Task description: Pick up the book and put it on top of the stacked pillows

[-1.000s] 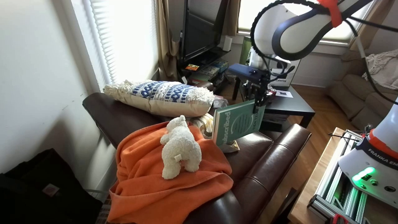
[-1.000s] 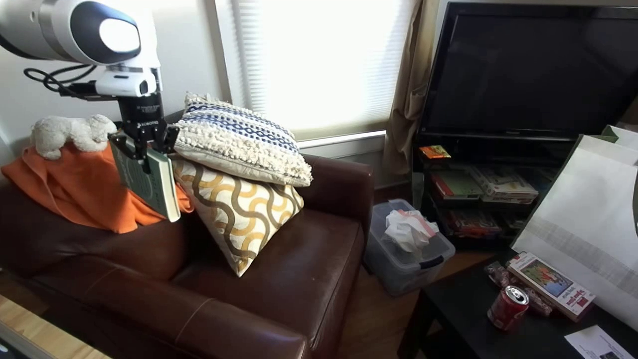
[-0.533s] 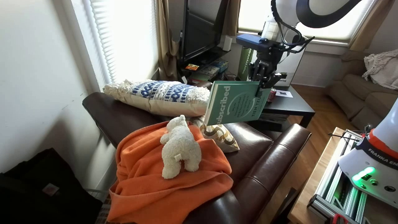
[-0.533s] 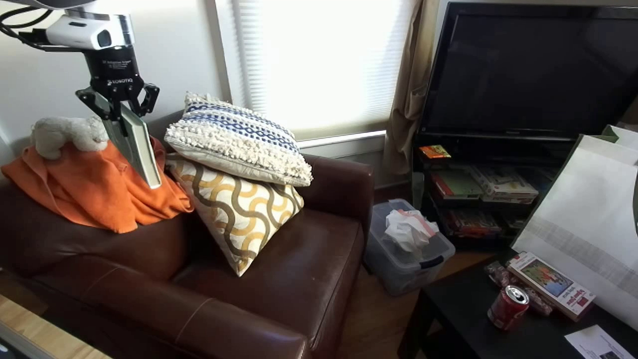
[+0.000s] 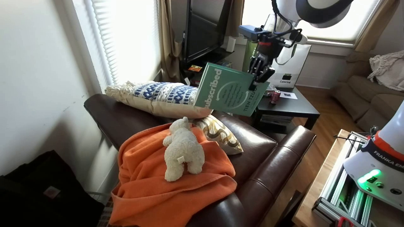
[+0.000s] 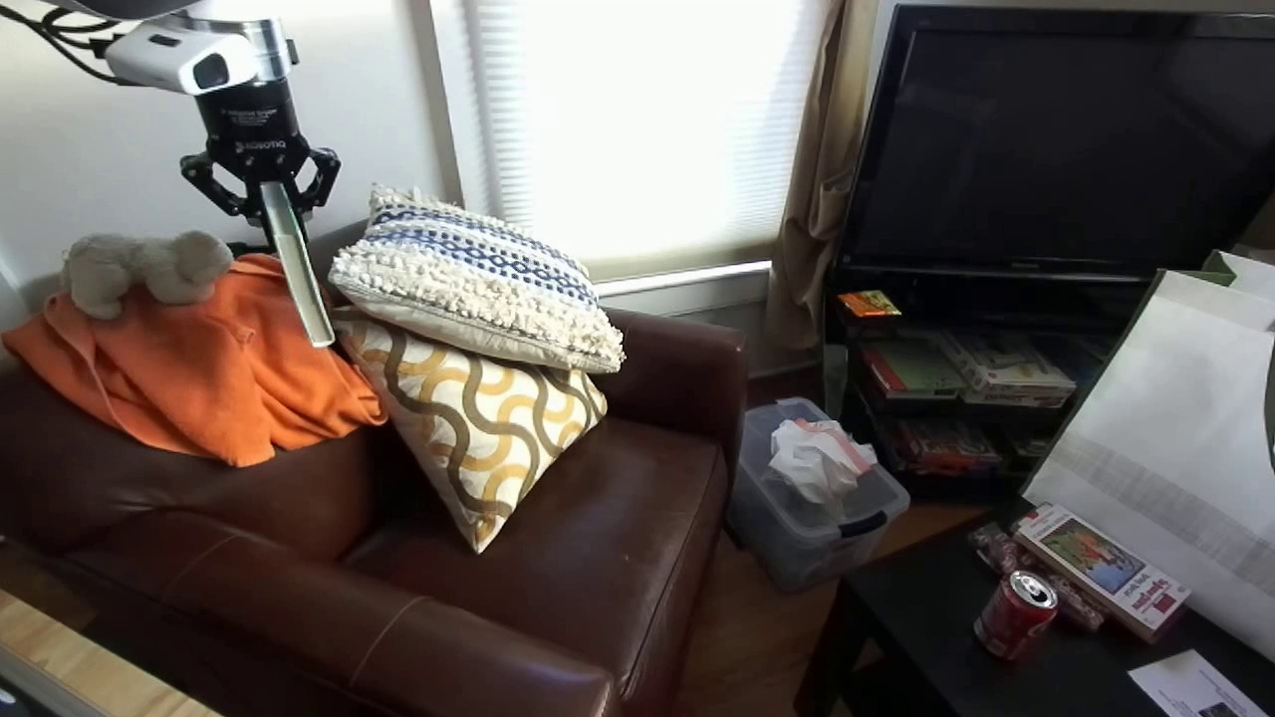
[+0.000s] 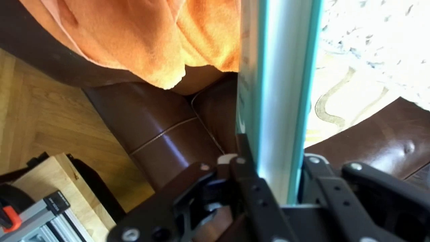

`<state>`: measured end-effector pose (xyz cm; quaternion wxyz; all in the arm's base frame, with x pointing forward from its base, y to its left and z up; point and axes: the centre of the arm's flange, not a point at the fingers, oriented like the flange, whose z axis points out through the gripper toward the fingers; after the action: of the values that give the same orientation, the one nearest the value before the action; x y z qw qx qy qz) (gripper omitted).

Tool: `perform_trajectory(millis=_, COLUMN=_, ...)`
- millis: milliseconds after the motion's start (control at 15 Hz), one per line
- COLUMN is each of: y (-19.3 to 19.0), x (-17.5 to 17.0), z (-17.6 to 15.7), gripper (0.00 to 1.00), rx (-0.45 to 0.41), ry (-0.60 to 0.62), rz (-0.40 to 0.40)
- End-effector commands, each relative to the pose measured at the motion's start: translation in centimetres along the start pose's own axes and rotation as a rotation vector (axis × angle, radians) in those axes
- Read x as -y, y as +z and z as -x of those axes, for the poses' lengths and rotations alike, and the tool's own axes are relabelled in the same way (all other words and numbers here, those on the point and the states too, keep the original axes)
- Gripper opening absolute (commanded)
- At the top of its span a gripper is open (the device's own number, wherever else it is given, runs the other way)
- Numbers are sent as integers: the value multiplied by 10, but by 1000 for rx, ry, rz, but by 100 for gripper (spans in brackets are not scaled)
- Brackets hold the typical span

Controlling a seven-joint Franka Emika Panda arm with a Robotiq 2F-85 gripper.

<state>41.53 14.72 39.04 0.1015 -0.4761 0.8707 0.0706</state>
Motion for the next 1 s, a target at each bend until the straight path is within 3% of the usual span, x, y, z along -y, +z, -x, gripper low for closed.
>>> perform_trajectory(millis=0, y=-44, x=30, z=-37, gripper=7, rx=136, ry=139, rz=56)
perform_trajectory(millis=333, y=-51, x=90, z=-88, gripper=7, rx=342, ry=307, rz=150)
perform_trajectory(millis=600, y=-51, x=113, z=-93, gripper=7, rx=518, ry=456, rz=175)
perform_trajectory(millis=733, y=-42, x=107, z=-84, gripper=7, rx=614, ry=509, rz=165)
perform_trajectory(millis=800, y=-45, x=107, z=-96, gripper=27, rx=521, ry=488, rz=177)
perform_trajectory(millis=933, y=-42, x=106, z=-90, gripper=27, rx=561, ry=514, rz=180)
